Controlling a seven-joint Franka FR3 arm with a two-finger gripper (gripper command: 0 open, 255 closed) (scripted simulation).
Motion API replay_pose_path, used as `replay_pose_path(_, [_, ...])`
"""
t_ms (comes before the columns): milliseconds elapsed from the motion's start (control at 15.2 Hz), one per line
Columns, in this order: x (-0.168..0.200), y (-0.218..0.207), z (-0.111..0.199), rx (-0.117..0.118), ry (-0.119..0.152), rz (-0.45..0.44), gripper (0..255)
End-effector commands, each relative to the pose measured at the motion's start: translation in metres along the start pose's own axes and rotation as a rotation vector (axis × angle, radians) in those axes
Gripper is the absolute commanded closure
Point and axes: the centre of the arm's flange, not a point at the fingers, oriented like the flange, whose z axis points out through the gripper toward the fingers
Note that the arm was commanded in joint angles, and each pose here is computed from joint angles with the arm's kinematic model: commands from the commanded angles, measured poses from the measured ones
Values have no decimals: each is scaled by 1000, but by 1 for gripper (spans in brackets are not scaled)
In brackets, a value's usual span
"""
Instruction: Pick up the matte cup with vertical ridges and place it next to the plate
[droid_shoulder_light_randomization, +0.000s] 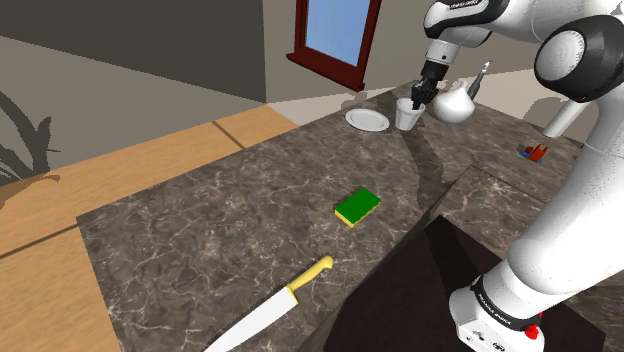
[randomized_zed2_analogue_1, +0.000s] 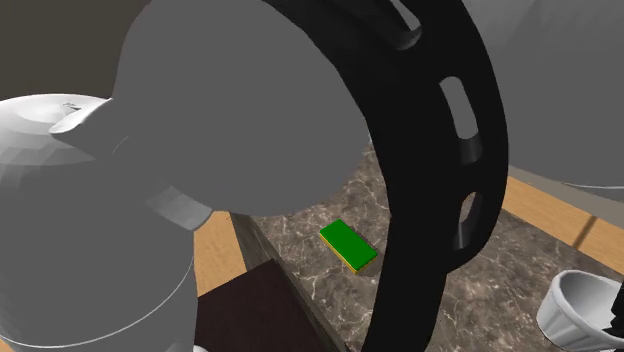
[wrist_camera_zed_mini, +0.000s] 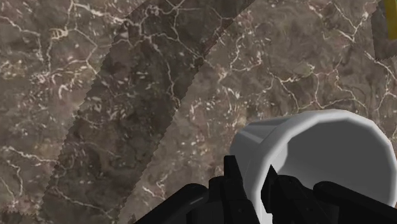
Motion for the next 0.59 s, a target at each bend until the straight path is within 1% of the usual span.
replay_pose_path(0, [1,2,10,0,1,0,255])
replay_pose_path(528, [5,12,51,0,1,0,255])
